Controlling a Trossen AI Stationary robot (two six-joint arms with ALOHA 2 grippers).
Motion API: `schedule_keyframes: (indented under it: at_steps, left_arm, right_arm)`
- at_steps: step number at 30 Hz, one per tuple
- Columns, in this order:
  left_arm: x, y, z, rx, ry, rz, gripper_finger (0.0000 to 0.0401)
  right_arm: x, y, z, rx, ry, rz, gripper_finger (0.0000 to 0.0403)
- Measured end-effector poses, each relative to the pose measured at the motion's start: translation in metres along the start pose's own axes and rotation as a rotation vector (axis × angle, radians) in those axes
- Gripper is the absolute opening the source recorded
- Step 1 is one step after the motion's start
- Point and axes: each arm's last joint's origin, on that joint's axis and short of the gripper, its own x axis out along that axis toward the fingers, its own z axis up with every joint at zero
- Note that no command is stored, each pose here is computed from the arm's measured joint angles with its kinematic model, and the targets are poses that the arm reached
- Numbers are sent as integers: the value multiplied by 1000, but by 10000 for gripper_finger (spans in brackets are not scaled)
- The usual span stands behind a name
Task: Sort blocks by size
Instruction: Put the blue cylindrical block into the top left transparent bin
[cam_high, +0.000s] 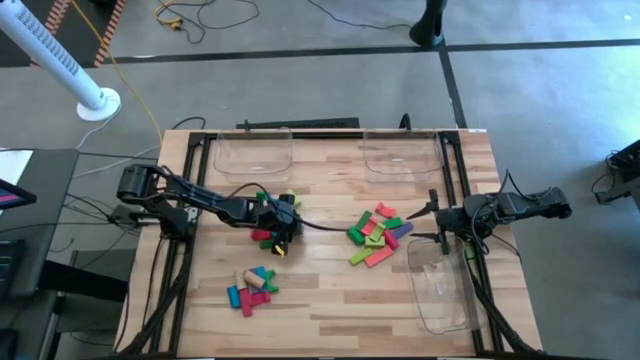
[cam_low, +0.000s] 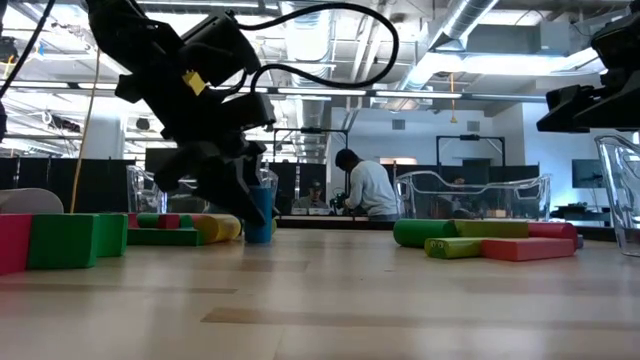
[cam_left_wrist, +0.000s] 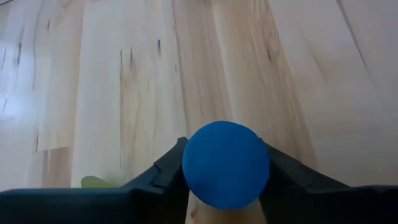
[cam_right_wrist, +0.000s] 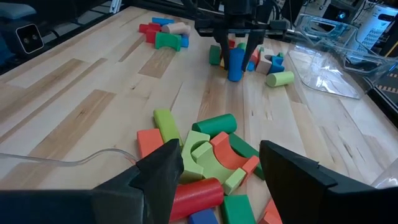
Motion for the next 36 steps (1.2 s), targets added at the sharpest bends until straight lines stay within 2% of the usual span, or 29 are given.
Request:
schedule_keyframes:
  at_steps: [12, 15, 19, 24, 28, 36]
  left_arm:
    - [-3, 1, 2, -3, -15, -11, 133]
    - [-11, 4, 9, -10, -69, 3, 133]
    - [-27, 15, 24, -12, -213, 68, 133]
    - [-45, 47, 49, -41, -475, 202, 133]
    - [-51, 85, 70, -77, -586, 231, 133]
    - [-59, 141, 96, -53, -568, 316, 133]
  right_arm:
    - [0, 0, 0, 0, 0, 0, 249]
    - [0, 0, 0, 0, 0, 0, 249]
    - [0, 0, 0, 0, 0, 0, 249]
    - [0, 0, 0, 0, 0, 0, 249]
    - [0, 0, 0, 0, 0, 0, 249]
    - [0, 0, 0, 0, 0, 0, 249]
